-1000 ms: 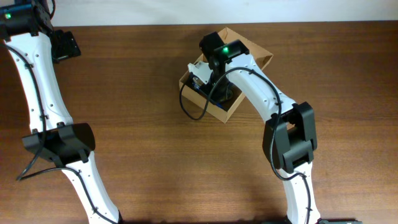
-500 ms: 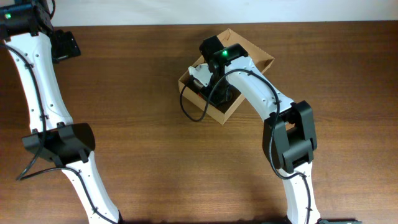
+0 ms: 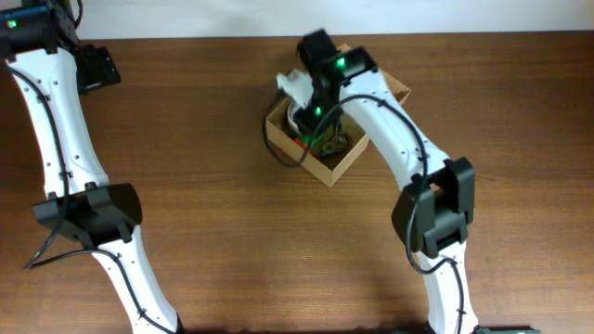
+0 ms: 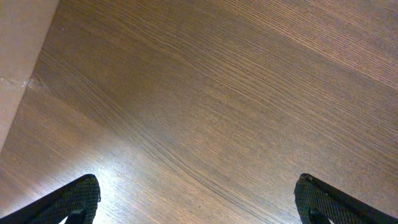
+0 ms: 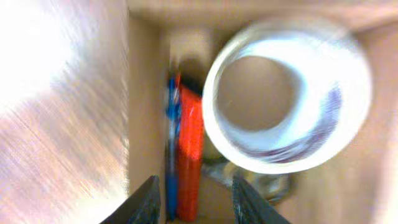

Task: Pack container

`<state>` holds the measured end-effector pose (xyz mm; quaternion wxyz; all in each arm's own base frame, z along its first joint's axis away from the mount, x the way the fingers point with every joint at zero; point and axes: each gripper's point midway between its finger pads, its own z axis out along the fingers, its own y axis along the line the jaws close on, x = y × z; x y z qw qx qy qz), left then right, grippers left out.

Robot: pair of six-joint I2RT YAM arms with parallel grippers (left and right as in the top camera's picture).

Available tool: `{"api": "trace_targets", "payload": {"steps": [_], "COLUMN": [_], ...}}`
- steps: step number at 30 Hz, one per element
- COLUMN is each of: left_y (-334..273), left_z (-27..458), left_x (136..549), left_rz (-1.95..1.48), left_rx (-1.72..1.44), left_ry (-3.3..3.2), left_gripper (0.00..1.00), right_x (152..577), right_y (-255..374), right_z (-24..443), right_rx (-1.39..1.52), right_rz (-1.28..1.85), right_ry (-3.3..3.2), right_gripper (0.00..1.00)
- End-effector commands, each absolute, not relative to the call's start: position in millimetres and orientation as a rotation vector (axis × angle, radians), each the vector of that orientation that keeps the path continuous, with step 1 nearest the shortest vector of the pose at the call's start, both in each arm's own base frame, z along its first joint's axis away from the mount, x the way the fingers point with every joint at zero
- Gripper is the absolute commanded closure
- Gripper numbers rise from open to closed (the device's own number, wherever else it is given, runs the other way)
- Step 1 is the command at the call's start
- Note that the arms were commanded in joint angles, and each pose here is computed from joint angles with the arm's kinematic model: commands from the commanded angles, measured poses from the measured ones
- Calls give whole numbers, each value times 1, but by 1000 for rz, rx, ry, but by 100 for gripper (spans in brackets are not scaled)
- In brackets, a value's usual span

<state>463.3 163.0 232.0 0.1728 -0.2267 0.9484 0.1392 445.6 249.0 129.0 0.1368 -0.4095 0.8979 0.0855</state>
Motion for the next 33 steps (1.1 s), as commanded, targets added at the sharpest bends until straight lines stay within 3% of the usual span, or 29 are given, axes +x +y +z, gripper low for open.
{"api": "trace_targets", "payload": {"steps": [1, 5, 9, 16, 21, 26, 33], "left_y": [164, 164, 164, 185, 191, 166, 99], "left_z": [234, 234, 234, 242, 245, 237, 233], "left_x": [462, 462, 462, 455, 452, 468, 487], "left_rz": [392, 392, 392, 593, 656, 412, -148], "left_rx": [-640, -640, -640, -606, -611, -571, -460], "left_ry": [2688, 2688, 2688, 2675, 2665, 2679, 2698], "left_gripper": [0, 0, 0, 0, 0, 0, 0], "right_x": [465, 473, 470, 425, 392, 375, 403], "right_y": [250, 241, 218, 142, 61, -21, -39], "right_z": [187, 251, 318, 420, 465, 432, 274], "right_rx": [-1063, -933, -777, -499, -235, 92, 256], "right_rz": [191, 125, 25, -65, -106, -128, 187], "right_ry": [2498, 2404, 2296, 2173, 2119, 2252, 2658], "right_gripper": [64, 71, 88, 94, 92, 91, 96]}}
